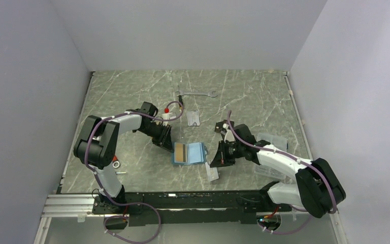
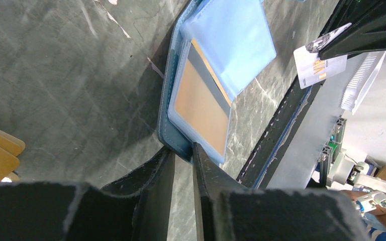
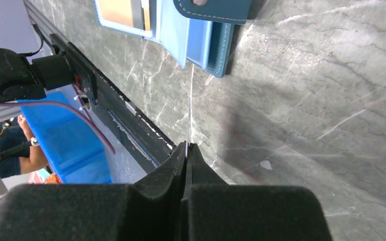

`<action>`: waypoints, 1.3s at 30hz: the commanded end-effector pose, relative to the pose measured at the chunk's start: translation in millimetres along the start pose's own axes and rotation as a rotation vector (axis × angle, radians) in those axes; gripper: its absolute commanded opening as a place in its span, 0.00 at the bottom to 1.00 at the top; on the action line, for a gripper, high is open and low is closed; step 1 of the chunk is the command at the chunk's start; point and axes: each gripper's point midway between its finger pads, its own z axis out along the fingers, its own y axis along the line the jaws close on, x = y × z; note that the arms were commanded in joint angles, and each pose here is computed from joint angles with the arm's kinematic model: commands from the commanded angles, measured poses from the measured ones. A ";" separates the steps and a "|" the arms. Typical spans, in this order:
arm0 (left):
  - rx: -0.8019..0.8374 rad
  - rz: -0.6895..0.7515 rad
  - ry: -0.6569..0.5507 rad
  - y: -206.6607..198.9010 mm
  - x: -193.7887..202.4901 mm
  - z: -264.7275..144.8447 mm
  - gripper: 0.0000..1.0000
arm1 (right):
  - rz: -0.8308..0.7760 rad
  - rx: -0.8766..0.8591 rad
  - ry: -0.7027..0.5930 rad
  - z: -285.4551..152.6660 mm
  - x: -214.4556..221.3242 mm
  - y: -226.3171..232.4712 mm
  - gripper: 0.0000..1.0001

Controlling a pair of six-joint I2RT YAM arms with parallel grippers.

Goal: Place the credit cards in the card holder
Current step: Turn over the card slot in the card holder.

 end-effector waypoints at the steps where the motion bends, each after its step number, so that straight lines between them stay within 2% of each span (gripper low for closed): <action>1: 0.006 0.076 -0.029 -10.7 -14.1 -7.6 0.25 | -0.047 -0.072 -0.019 -1.5 -5.8 17.8 0.00; 11: 0.010 0.077 -0.030 -12.0 -14.9 -7.6 0.23 | -0.068 -0.034 -0.048 17.3 -38.8 16.4 0.00; 25: 0.019 0.083 -0.035 -14.5 -15.0 -8.6 0.21 | -0.059 -0.045 -0.051 26.2 -43.2 14.0 0.00; 39: 0.016 0.092 -0.039 -16.5 -18.7 -11.2 0.24 | -0.116 -0.125 -0.085 25.1 -59.9 48.4 0.00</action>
